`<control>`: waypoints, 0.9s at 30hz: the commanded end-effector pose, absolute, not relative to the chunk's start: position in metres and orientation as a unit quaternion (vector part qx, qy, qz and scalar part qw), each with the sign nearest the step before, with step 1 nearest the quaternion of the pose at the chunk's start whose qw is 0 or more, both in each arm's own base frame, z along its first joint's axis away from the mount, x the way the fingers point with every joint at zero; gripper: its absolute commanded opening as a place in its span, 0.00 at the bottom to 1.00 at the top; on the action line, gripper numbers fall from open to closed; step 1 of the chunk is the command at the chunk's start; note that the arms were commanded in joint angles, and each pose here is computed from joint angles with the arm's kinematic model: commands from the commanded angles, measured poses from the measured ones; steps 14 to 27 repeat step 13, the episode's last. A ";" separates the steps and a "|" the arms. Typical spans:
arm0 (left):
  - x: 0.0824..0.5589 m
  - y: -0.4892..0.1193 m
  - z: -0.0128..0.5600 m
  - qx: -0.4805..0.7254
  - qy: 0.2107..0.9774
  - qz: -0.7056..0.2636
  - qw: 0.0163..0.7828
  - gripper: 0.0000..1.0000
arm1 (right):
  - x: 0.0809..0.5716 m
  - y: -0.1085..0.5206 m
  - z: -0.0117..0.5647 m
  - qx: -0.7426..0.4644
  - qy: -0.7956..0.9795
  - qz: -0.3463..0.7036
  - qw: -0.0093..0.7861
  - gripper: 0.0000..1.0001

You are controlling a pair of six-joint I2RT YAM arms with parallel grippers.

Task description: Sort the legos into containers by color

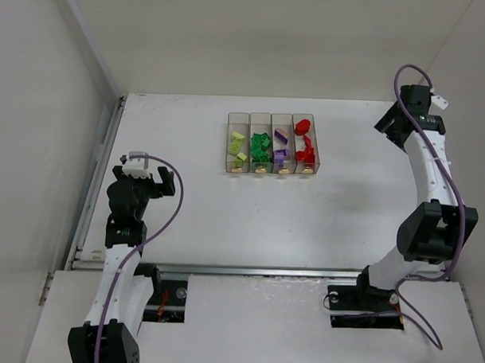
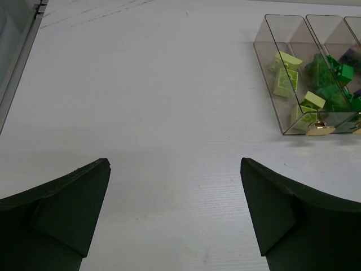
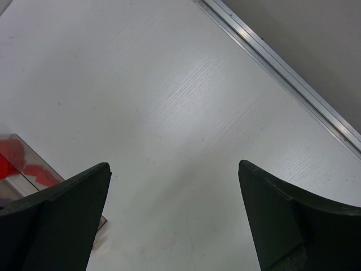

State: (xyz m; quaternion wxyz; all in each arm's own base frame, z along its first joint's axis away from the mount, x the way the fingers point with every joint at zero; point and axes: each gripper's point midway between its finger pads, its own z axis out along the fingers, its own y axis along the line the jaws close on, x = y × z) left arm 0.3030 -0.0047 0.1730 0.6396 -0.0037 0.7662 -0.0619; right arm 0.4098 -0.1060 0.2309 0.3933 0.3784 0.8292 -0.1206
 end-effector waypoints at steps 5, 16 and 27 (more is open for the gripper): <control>0.307 -0.007 0.201 0.006 0.741 -0.065 0.669 0.99 | 0.406 -0.103 0.255 0.368 0.819 -0.108 0.427 1.00; 0.307 -0.007 0.201 0.006 0.741 -0.065 0.669 0.99 | 0.401 -0.097 0.280 0.348 0.798 -0.083 0.485 1.00; 0.307 -0.007 0.201 0.006 0.741 -0.065 0.669 0.99 | 0.401 -0.097 0.280 0.348 0.798 -0.083 0.485 1.00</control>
